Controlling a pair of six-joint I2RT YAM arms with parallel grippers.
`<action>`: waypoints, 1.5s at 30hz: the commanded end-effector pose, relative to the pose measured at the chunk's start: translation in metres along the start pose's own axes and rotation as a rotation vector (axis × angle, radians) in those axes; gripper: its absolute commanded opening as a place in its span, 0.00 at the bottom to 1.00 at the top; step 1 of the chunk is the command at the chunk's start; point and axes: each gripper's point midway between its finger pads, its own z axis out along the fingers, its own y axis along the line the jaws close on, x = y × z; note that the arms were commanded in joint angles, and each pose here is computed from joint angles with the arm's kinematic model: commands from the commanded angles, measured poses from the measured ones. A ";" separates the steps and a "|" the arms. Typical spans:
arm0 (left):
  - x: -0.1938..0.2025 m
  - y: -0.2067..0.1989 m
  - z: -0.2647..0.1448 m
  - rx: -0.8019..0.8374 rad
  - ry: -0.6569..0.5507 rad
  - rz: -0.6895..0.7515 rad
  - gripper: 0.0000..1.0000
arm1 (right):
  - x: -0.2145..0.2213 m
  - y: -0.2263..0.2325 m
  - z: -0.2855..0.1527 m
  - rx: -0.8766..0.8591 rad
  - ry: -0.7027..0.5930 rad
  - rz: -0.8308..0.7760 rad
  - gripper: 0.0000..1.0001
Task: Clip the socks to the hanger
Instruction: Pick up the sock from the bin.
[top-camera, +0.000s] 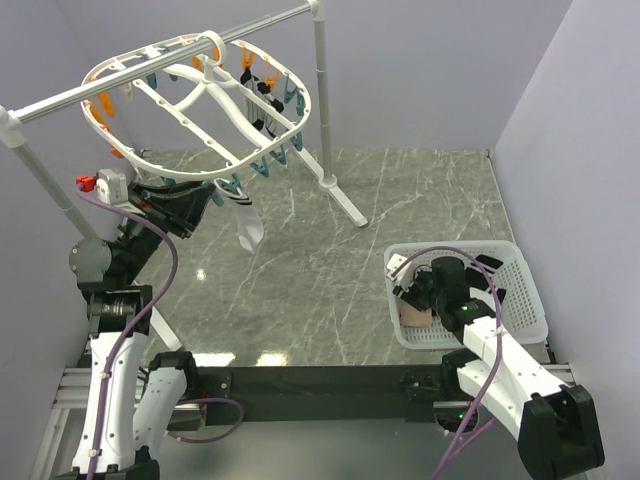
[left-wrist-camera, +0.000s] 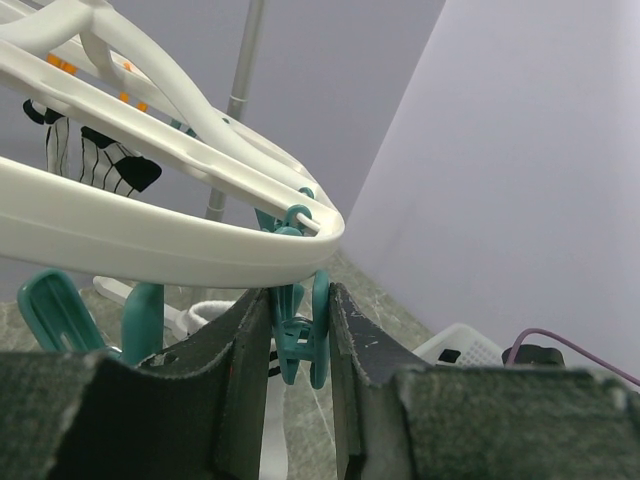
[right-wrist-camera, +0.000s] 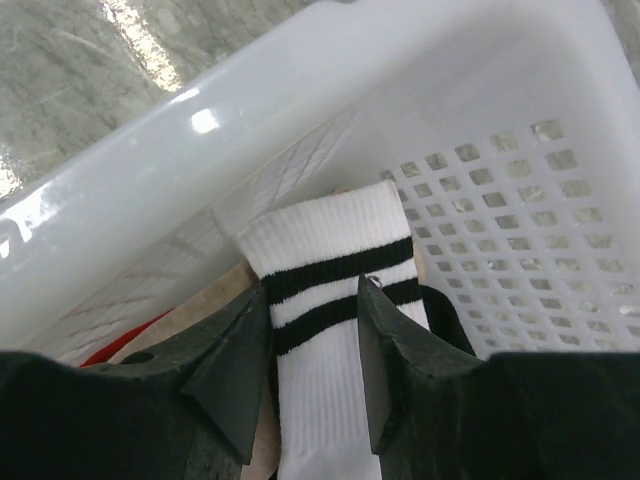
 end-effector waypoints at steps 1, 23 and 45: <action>-0.014 0.005 0.002 -0.028 -0.052 0.051 0.29 | -0.028 -0.019 0.000 0.051 -0.075 -0.016 0.46; -0.015 0.007 0.003 -0.033 -0.051 0.048 0.29 | -0.041 -0.036 -0.015 0.150 -0.114 0.089 0.00; -0.021 -0.005 0.018 0.053 -0.036 -0.042 0.28 | -0.246 -0.058 -0.115 -0.127 -0.631 0.469 0.00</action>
